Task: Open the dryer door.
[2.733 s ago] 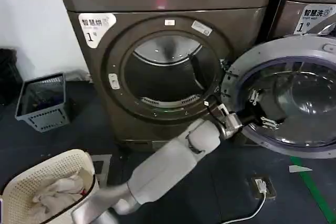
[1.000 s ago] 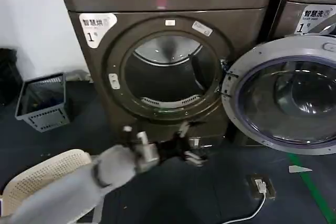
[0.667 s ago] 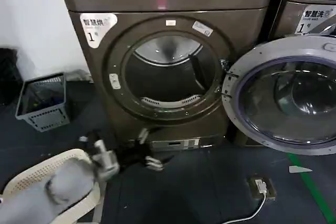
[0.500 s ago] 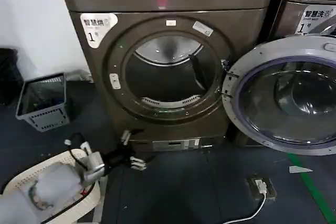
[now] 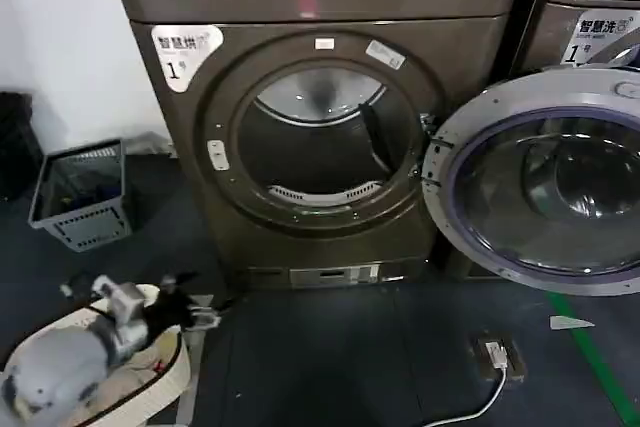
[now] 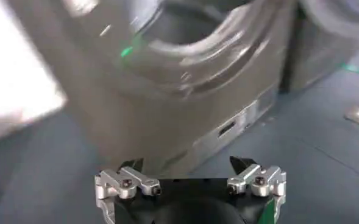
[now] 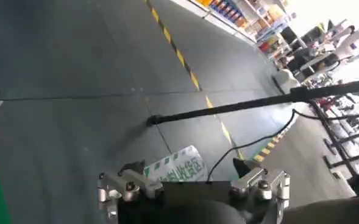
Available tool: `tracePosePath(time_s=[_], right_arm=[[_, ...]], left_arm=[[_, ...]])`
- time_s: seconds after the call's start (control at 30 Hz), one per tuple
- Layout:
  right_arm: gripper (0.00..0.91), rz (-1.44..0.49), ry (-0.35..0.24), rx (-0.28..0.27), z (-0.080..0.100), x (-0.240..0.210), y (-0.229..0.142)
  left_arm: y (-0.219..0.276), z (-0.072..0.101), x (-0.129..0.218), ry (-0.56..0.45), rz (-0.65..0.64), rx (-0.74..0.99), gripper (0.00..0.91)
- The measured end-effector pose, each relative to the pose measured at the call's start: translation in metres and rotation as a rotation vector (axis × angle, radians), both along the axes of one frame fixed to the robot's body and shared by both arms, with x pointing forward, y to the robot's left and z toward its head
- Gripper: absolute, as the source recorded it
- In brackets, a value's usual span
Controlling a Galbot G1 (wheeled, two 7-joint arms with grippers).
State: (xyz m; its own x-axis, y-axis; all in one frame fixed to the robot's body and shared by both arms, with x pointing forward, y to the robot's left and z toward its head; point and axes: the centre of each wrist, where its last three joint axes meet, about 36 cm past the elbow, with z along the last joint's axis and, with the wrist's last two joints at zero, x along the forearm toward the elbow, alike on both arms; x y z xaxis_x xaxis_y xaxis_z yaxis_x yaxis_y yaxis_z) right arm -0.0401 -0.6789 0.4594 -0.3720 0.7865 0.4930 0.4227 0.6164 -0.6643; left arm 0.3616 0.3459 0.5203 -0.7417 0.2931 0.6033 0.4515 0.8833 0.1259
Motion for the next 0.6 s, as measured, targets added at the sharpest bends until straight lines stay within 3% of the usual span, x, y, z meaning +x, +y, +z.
tracePosePath(time_s=[0.13, 0.37, 0.6], right_arm=[[0.907, 0.001, 0.000, 0.004, -0.002, 0.000, 0.001], [0.907, -0.001, 0.000, 0.010, -0.002, 0.000, 0.001], [0.907, -0.013, -0.019, 0.025, -0.001, 0.001, 0.003]], left_arm=[[0.015, 0.006, -0.010, 0.093, 0.161, -0.050, 0.907], [0.051, 0.015, -0.020, 0.105, 0.450, -0.128, 0.907], [0.076, 0.005, -0.029, 0.261, 0.628, -0.128, 0.907]])
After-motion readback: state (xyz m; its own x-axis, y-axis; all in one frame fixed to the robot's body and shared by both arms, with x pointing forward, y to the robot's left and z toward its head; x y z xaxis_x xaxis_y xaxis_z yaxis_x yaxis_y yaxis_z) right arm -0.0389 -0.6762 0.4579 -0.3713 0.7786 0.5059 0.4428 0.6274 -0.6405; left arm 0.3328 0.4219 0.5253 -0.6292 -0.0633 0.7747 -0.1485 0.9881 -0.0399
